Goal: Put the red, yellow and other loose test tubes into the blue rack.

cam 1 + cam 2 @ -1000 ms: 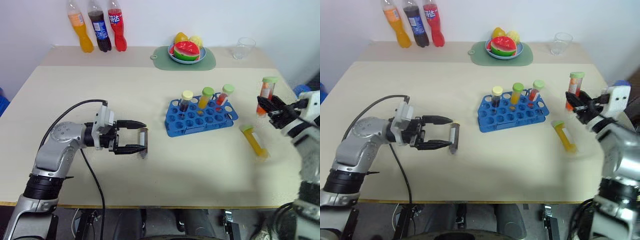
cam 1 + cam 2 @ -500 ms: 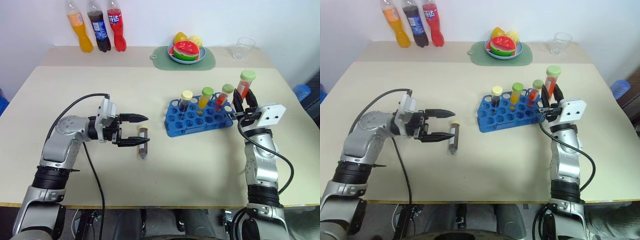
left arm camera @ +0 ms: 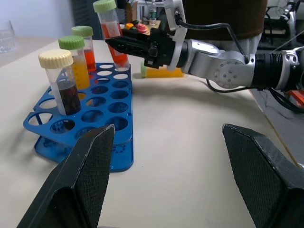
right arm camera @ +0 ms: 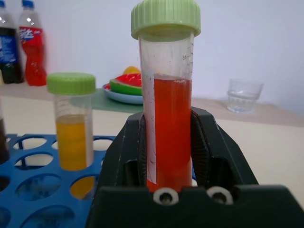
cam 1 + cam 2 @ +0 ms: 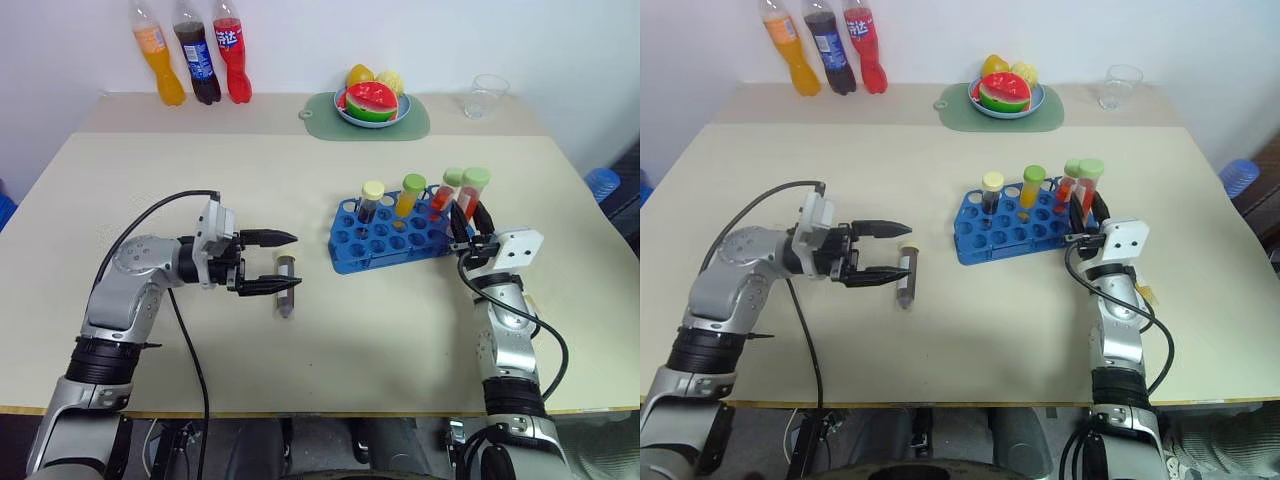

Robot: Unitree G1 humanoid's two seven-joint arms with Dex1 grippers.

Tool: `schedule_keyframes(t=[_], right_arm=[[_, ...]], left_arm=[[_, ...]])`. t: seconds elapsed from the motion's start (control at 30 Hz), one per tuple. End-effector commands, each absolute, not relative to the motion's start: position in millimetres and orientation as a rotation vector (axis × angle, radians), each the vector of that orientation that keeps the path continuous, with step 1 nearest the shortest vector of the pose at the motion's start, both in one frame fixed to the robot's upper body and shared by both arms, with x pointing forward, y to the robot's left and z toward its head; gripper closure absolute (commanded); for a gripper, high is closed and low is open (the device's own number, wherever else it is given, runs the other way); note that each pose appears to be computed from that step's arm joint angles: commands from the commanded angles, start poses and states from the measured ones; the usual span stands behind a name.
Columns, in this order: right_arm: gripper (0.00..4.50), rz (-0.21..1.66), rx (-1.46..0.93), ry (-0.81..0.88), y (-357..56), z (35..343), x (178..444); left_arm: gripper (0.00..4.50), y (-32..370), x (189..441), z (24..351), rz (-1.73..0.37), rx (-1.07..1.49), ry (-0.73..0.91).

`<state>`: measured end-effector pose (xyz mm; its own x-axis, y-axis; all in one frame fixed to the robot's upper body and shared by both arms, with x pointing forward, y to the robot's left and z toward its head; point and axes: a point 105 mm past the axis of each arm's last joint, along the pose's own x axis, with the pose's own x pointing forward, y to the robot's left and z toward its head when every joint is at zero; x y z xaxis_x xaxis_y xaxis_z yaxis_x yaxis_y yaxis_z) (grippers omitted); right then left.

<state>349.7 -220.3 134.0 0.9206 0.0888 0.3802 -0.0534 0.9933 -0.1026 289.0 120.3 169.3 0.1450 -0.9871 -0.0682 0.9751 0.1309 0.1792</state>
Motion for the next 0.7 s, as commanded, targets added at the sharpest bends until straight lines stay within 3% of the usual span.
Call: schedule_keyframes(t=[0.03, 0.27, 0.5, 0.7], right_arm=[[3.73, 0.075, -0.053, -0.403, -215.1, 130.6, 351.3], [3.73, 0.079, 0.023, -0.391, -217.5, 123.0, 355.3], [0.42, 0.100, -0.150, -0.443, -225.0, 146.7, 347.2], [0.42, 0.196, -0.292, -0.384, -229.1, 177.2, 320.0]], left_arm=[[0.77, 120.5, 285.4, 178.8, -1.426, 0.219, -0.110], [0.77, 119.0, 284.0, 178.9, -1.427, 0.215, -0.107], [0.77, 116.8, 283.3, 177.9, -1.431, 0.207, -0.104], [0.77, 110.8, 283.6, 174.4, -1.440, 0.188, -0.111]])
